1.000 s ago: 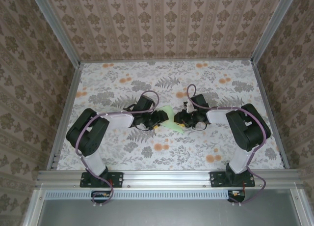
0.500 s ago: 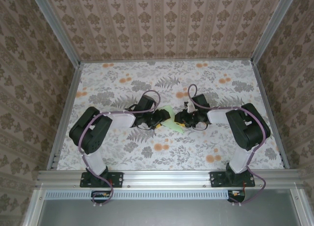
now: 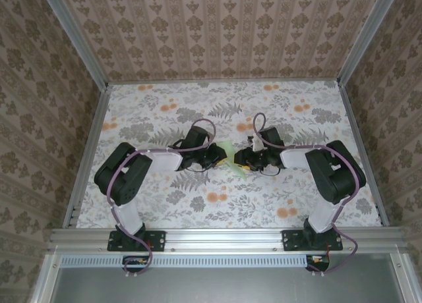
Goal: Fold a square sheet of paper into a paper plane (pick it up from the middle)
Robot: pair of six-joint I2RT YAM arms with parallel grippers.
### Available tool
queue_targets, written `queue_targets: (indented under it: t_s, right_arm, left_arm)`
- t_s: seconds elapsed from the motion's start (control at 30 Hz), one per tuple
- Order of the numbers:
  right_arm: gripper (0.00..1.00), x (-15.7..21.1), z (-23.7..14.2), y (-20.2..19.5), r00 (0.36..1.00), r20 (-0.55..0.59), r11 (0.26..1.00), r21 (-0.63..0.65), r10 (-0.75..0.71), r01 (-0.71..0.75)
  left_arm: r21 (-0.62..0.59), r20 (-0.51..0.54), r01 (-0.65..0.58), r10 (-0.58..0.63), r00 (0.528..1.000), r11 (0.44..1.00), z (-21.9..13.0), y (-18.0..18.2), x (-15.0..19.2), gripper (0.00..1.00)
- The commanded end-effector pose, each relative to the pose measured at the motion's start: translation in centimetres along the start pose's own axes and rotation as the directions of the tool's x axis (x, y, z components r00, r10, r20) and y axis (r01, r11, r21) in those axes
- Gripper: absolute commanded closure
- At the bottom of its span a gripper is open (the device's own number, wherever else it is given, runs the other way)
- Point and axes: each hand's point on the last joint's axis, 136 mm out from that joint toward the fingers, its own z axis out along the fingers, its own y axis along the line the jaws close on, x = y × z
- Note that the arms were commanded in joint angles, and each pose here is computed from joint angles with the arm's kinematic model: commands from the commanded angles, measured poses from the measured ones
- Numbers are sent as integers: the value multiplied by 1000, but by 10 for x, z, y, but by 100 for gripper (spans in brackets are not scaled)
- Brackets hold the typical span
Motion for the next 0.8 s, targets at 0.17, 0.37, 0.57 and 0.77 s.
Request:
queue_targets:
  t_s: [0.17,0.37,0.57,0.77]
  right_arm:
    - [47,-15,-27,12,938,162,948,142,-306,284]
    - [42,-7,-40,28,802,207,821,271,-560,503]
    - [42,7,-34,33,613,136,611,394,-778,687]
    - [41,21,-13,32,452,9,408,446,-892,796]
  left_arm:
    - [-15,-21,10,-10,1000,1000,3,6,7,95]
    - [-25,-13,20,-20,1000,999,-3,6,8,96]
    - [-21,-17,29,-29,999,999,-6,7,9,96]
    - [-12,-16,38,-39,999,999,-9,7,8,96]
